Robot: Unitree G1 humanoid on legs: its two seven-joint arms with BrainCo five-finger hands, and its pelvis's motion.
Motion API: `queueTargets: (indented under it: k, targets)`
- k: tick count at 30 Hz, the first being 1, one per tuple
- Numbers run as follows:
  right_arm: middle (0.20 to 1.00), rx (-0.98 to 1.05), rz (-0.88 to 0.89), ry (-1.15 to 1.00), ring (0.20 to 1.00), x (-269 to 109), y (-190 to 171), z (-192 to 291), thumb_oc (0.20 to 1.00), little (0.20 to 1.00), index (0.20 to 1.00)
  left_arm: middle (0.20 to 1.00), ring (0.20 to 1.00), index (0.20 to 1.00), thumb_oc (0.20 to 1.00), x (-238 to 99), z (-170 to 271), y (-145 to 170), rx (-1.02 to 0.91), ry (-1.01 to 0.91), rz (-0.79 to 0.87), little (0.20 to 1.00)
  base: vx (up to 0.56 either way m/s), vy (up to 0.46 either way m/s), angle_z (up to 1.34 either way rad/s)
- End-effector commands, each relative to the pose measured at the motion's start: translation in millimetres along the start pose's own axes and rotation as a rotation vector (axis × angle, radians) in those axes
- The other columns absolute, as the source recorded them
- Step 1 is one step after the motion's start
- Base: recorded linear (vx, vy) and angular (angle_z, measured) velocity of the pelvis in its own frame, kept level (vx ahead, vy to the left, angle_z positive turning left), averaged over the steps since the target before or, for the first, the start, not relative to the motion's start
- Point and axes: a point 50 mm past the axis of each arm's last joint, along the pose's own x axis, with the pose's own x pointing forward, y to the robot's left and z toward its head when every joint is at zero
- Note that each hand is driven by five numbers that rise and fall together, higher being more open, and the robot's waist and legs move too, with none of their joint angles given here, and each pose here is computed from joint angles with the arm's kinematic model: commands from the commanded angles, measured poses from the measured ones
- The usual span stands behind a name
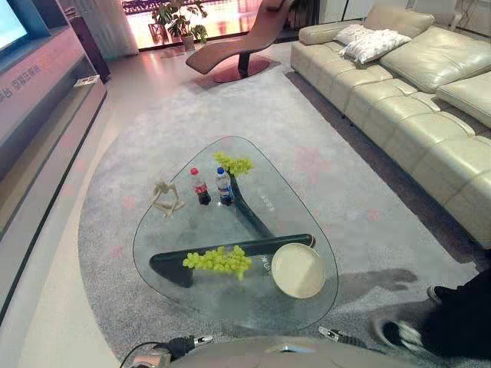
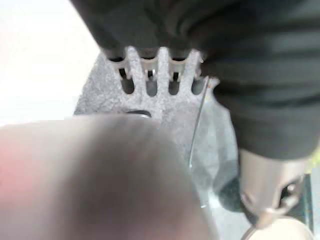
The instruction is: Pick up fruits into the plate
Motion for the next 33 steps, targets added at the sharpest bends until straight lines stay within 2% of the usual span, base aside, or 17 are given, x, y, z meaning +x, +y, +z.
queueTargets:
  k: [1, 10, 21, 26, 30, 31, 32, 33]
  targets:
    - [1.0, -0.023, 0.059, -0.039, 1.0, 8, 20, 23, 1.0, 1.0, 1.0, 1.0, 1.0, 1.0, 1.0, 2, 28, 1, 0.031, -0.077, 0.066, 1.0, 0.35, 0.005, -0.59]
    - [1.0, -0.012, 0.064, -0.04, 1.0, 8, 22, 21, 1.0, 1.0, 1.0, 1.0, 1.0, 1.0, 1.0, 1, 18, 11, 0.023, -0.036, 0.154, 1.0, 0.0, 0.0, 0.0]
    - [1.0, -0.036, 0.06, -0.058, 1.0, 8, 22, 30, 1.0, 1.0, 1.0, 1.0, 1.0, 1.0, 1.0, 0, 30, 11, 0.143, -0.079, 0.198, 1.0, 0.01, 0.001, -0.01]
    - [1.0, -0.05, 0.057, -0.086, 1.0, 8, 19, 40, 1.0, 1.0, 1.0, 1.0, 1.0, 1.0, 1.0, -2, 51, 12, 0.162, -0.166, 0.216, 1.0, 0.0, 0.014, -0.08]
    - [1.0, -0.062, 0.055, -0.164, 1.0, 7, 13, 68, 1.0, 1.0, 1.0, 1.0, 1.0, 1.0, 1.0, -13, 106, 14, 0.269, -0.385, 0.28, 1.0, -0.05, 0.035, -0.13]
    - [1.0, -0.062, 0.055, -0.164, 1.0, 7, 13, 68, 1.0, 1.0, 1.0, 1.0, 1.0, 1.0, 1.0, -13, 106, 14, 0.269, -0.385, 0.28, 1.0, -0.09, 0.033, -0.04]
    - [1.0, -0.066, 0.057, -0.212, 1.0, 6, 9, 82, 1.0, 1.0, 1.0, 1.0, 1.0, 1.0, 1.0, -23, 136, 15, 0.351, -0.491, 0.335, 1.0, -0.07, 0.023, -0.05]
    - [1.0, -0.066, 0.057, -0.213, 1.0, 6, 9, 82, 1.0, 1.0, 1.0, 1.0, 1.0, 1.0, 1.0, -23, 136, 15, 0.351, -0.491, 0.335, 1.0, -0.12, 0.055, -0.09]
